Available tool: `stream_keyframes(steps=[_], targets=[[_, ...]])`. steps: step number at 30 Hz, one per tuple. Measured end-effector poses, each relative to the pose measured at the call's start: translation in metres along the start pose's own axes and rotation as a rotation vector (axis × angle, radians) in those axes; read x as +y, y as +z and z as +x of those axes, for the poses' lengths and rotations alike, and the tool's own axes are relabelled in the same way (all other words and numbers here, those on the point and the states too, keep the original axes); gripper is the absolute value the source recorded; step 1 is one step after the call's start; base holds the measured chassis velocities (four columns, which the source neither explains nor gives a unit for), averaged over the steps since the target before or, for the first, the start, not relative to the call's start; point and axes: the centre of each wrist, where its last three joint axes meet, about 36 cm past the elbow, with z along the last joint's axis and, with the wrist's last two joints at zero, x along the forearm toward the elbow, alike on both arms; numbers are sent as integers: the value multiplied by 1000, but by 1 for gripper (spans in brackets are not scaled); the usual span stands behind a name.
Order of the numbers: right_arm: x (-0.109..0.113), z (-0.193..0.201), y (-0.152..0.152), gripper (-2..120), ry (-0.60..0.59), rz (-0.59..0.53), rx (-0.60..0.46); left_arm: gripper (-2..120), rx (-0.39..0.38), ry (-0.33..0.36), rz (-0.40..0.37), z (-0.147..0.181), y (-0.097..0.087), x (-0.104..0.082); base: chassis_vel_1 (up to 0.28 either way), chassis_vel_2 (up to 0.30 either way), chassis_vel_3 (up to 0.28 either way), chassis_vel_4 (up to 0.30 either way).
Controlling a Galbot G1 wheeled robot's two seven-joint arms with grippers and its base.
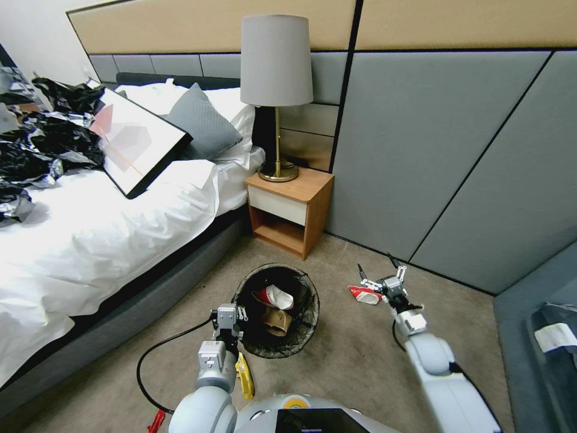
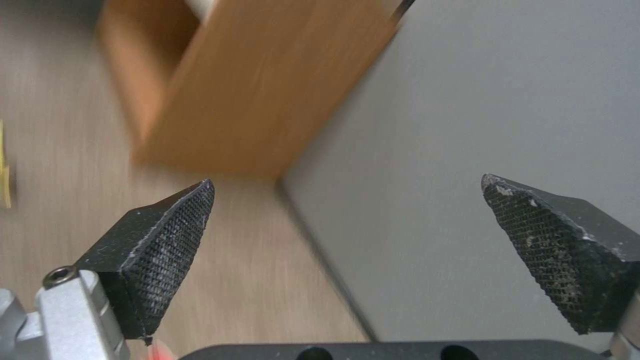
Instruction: Pick up the trash bin, then pick up the garbage from the floor and place it into the trash bin.
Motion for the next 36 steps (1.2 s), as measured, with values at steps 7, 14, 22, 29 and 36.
stream_keyframes(steps=[7,14,22,29,36], targets=[[-21,-39,60,100,-197,109,103,0,14,-5,-9,4,2,0,0,0,0,0],[-17,-43,99,100,-307,98,144,0,18,-6,-13,6,3,-1,0,0,0,0],[0,-44,119,100,-383,76,149,0,21,-5,-15,7,3,-1,0,0,0,0],[21,-52,131,100,-456,60,171,0,21,-7,-16,7,3,-2,0,0,0,0],[32,-54,144,100,-452,41,209,0,22,-8,-18,8,3,-1,0,0,0,0]])
